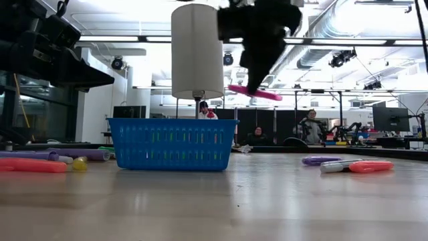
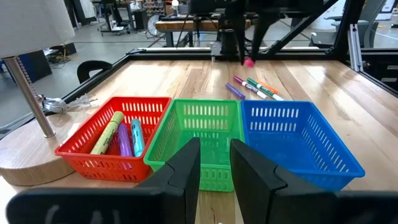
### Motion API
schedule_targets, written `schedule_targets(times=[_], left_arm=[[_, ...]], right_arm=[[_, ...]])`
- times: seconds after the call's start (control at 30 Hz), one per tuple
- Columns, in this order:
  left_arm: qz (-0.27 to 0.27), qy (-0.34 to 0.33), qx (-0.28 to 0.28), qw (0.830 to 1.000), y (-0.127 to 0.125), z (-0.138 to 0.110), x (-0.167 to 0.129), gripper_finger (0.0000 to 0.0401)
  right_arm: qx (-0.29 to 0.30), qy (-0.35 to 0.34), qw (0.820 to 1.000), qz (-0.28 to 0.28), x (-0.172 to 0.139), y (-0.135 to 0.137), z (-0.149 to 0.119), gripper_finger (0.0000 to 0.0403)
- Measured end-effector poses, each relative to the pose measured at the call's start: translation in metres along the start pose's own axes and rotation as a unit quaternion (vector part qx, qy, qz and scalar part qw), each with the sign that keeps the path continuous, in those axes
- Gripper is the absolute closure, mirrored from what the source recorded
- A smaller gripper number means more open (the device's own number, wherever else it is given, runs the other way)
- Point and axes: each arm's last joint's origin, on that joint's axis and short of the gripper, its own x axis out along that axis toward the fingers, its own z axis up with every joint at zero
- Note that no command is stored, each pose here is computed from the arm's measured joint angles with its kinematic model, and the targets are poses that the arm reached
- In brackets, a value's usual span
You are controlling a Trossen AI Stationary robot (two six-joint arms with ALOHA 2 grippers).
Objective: Pick & Place Markers
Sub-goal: Put the pink pen into the blue bin, then put the violet pen into the blue bin
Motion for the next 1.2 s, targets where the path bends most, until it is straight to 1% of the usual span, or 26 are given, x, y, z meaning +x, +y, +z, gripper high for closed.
schedule_targets(times=[0.2, 0.3, 0.47, 0.63, 0.83, 0.93, 1.03, 1.2], left_arm=[[0.000, 0.000, 0.000, 1.000, 0.000, 0.000, 0.000, 0.0316], [0.000, 0.000, 0.000, 1.000, 0.000, 0.000, 0.000, 0.0316], [0.000, 0.000, 0.000, 1.000, 0.000, 0.000, 0.000, 0.0316], [0.000, 0.000, 0.000, 1.000, 0.000, 0.000, 0.000, 0.0316], [0.000, 0.000, 0.000, 1.000, 0.000, 0.000, 0.000, 0.0316], [0.000, 0.000, 0.000, 1.000, 0.000, 0.000, 0.000, 0.0316], [0.000, 0.000, 0.000, 1.000, 0.000, 0.000, 0.000, 0.0316], [0.000, 0.000, 0.000, 1.000, 0.000, 0.000, 0.000, 0.0316]], right_arm=[[0.040, -0.010, 0.999, 0.012, 0.000, 0.017, 0.029, 0.0370], [0.047, -0.012, 0.999, 0.023, 0.009, 0.025, 0.042, 0.0370], [0.041, -0.012, 0.998, 0.036, 0.028, 0.037, 0.060, 0.0370], [0.040, -0.011, 0.998, 0.037, 0.050, 0.040, 0.074, 0.0369], [0.041, -0.003, 0.999, 0.035, 0.071, 0.041, 0.077, 0.0368], [0.034, 0.008, 0.999, 0.034, 0.079, 0.041, 0.076, 0.0351], [0.015, 0.012, 0.999, 0.032, 0.084, 0.041, 0.075, 0.0330], [0.007, 0.007, 1.000, 0.006, 0.084, 0.039, 0.075, 0.0303]])
